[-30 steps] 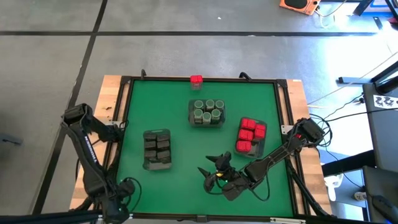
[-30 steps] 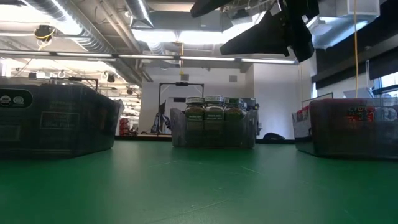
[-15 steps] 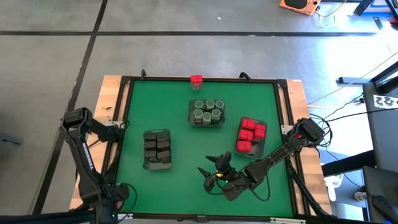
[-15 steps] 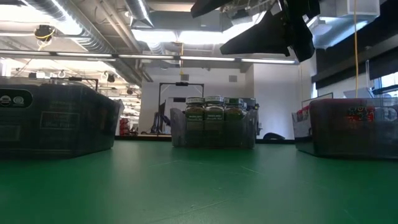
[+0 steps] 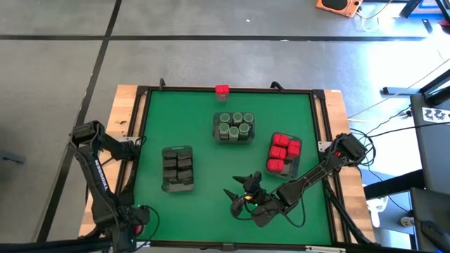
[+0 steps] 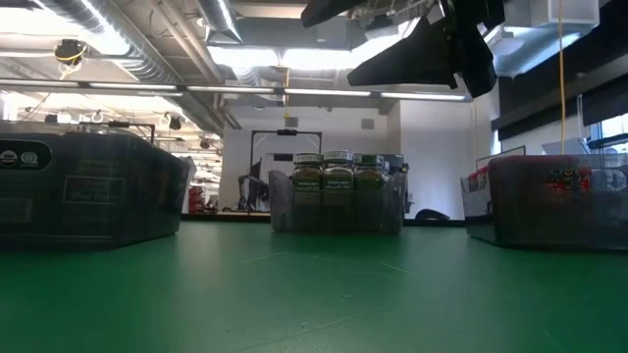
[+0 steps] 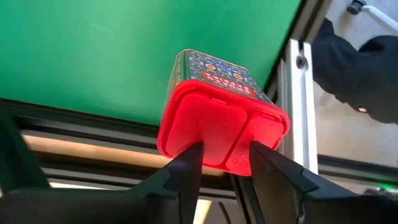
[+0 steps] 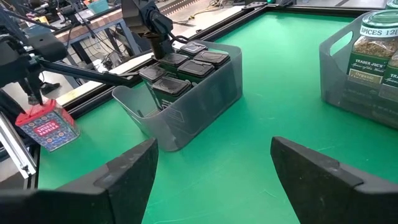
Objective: Sort spices by type
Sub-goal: Put the red seasoning can into the right black bin
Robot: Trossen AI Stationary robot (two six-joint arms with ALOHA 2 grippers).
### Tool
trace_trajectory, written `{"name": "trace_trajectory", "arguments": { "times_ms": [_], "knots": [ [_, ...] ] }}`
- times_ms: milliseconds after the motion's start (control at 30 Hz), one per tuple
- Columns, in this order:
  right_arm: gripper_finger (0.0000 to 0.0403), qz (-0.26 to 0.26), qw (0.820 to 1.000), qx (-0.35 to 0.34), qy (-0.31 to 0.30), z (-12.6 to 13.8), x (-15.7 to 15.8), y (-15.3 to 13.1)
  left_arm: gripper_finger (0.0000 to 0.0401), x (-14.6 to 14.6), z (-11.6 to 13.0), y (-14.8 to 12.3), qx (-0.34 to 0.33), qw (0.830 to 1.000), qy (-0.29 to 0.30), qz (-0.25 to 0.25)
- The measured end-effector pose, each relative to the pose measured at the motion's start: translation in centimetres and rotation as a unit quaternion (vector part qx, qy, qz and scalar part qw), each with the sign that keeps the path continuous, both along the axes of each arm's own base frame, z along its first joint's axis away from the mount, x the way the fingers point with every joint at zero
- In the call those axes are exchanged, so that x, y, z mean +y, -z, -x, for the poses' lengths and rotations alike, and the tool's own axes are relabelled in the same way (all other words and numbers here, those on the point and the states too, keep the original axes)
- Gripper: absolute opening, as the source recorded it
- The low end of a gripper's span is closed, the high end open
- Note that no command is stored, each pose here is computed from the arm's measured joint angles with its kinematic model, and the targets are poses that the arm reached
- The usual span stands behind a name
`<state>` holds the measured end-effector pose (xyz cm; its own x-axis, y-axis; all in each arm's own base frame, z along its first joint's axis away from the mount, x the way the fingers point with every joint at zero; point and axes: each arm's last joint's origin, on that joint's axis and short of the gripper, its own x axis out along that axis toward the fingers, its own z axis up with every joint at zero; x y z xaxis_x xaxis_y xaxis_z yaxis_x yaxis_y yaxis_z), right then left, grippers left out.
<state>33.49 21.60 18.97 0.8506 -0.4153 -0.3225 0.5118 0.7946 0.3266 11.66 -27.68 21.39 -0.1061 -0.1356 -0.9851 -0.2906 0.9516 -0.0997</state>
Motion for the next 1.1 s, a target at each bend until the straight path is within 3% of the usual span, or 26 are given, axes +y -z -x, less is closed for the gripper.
{"name": "trace_trajectory", "arguments": {
  "times_ms": [400,900,1100],
  "knots": [
    [0.0312,0.0,1.0,0.0,0.0,0.0,0.0,0.0,0.0133,1.8,-2.5,0.1,-0.007,1.0,0.001,-0.027],
    [0.0312,-0.003,1.0,0.009,0.001,-0.5,-0.3,0.9,0.0133,5.7,-7.4,-0.1,-0.056,0.993,0.077,-0.07],
    [0.0312,-0.002,1.0,0.01,0.0,-0.5,-0.3,0.9,0.0133,6.5,-7.8,-1.3,-0.02,0.992,0.101,-0.078]
  ]
}}
